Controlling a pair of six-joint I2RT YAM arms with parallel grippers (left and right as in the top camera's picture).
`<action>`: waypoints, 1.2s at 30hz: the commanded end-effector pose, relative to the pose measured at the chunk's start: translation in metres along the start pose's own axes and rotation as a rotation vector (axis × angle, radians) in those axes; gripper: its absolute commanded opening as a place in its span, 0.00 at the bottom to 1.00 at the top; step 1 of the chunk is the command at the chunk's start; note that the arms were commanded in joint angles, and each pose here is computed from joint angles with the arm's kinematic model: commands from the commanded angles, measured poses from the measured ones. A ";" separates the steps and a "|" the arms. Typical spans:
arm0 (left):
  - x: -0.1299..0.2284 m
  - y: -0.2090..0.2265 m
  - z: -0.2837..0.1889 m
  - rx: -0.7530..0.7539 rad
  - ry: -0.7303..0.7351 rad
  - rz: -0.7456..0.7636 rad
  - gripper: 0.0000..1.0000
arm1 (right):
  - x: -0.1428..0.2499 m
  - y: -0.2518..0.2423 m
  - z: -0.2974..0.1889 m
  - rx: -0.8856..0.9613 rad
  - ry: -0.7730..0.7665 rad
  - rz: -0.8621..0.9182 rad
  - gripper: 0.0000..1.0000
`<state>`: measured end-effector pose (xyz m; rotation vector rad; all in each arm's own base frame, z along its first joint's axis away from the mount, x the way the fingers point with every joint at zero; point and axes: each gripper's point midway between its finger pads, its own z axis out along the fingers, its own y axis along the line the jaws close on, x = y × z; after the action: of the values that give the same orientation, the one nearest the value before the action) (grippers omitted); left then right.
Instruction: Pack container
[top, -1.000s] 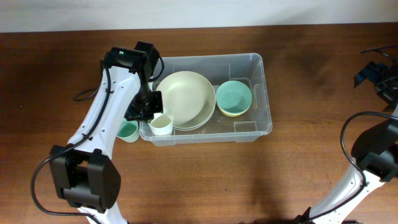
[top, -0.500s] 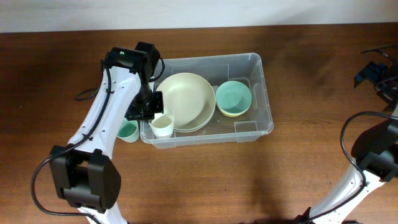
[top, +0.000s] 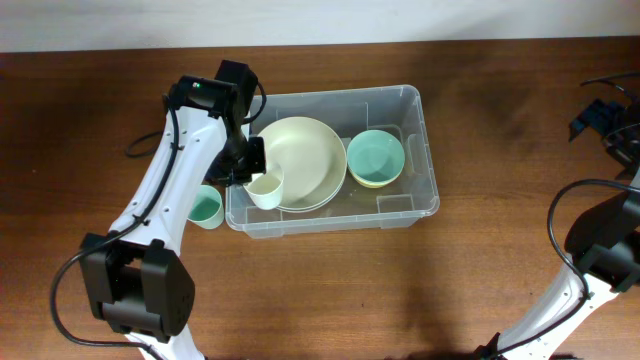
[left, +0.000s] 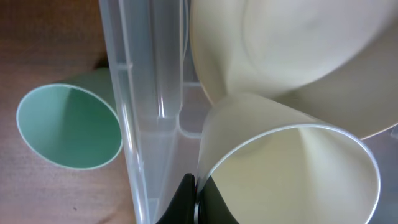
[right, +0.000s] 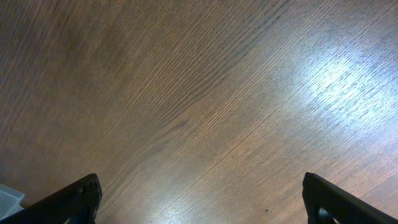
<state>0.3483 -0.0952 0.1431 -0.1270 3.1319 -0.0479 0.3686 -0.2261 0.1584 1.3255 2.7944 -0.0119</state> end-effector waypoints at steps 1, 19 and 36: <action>-0.007 -0.004 0.002 0.023 -0.023 0.022 0.01 | 0.001 -0.001 -0.012 -0.008 -0.026 0.006 0.99; -0.048 -0.101 -0.041 0.366 -0.287 0.397 0.01 | 0.001 -0.001 -0.012 -0.008 -0.026 0.006 0.99; 0.000 -0.208 -0.046 0.356 -0.382 0.689 0.01 | 0.001 -0.001 -0.012 -0.008 -0.026 0.006 0.99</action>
<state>0.3645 -0.2950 0.1893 0.7848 2.5996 -0.5109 0.3685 -0.2260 0.1584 1.3257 2.7947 -0.0118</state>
